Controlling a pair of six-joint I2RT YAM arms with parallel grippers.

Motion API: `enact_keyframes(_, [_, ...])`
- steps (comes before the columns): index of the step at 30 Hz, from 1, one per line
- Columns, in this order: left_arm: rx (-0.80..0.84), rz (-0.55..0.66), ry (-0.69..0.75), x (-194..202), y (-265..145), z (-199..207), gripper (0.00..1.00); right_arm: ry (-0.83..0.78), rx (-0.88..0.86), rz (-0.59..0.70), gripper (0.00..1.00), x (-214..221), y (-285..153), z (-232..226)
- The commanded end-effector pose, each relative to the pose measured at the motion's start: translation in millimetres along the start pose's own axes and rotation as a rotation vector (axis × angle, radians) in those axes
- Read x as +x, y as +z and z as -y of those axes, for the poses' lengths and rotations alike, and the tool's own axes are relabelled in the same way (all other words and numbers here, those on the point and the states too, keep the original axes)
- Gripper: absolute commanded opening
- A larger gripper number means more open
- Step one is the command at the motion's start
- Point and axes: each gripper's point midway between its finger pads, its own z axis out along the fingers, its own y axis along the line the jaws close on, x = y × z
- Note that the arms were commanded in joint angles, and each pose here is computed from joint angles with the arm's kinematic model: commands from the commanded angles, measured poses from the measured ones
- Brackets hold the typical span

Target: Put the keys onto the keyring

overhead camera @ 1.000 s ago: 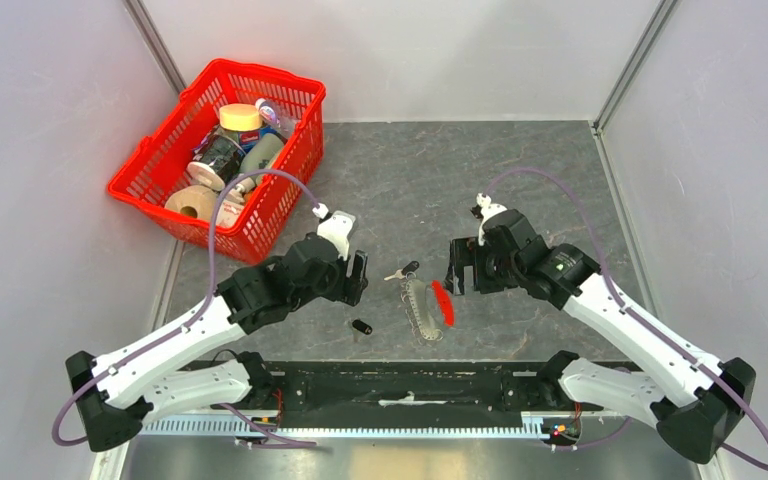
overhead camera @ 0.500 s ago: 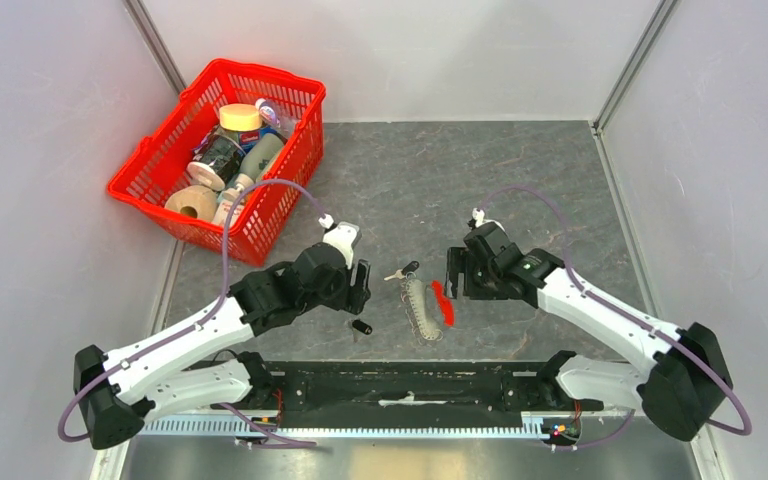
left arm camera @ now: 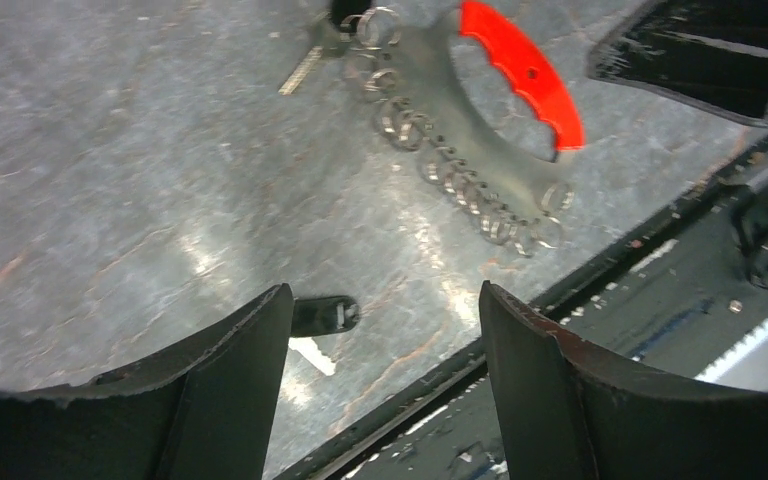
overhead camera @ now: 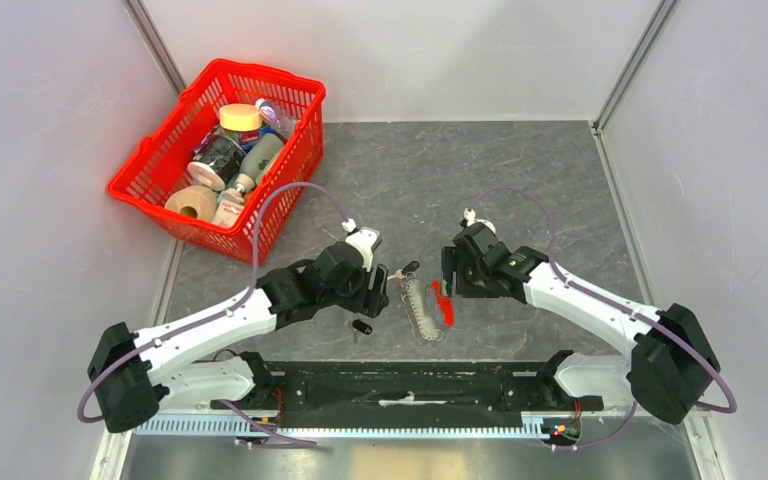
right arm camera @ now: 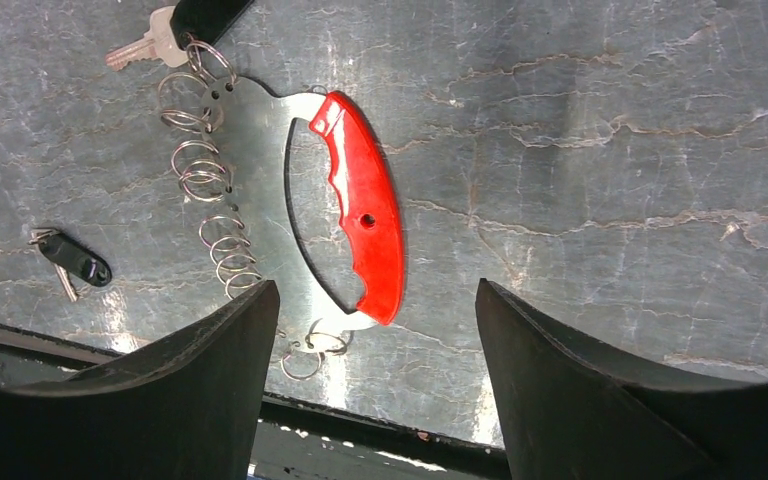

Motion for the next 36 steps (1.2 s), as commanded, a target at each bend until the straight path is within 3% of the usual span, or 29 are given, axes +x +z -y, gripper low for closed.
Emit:
enact_keyframes(1, [0.174, 0.035, -0.02, -11, 9, 36, 0.74, -0.003, -0.004, 0.046, 0.79, -7, -8, -2])
enact_keyframes(4, [0.245, 0.004, -0.019, -6, 14, 53, 0.73, -0.012, -0.04, 0.012, 0.77, 2, -14, -8])
enact_keyframes(15, [0.272, -0.022, -0.009, -2, 22, 64, 0.72, -0.026, -0.111, -0.099, 0.7, 48, -18, -17])
enact_keyframes(25, [0.29, -0.02, -0.014, 0, 20, 66, 0.72, 0.001, -0.159, -0.157, 0.58, 72, -14, -24])
enact_keyframes(36, [0.311, -0.019, -0.016, -1, 18, 70, 0.72, 0.041, -0.169, -0.142, 0.53, 70, -6, -30])
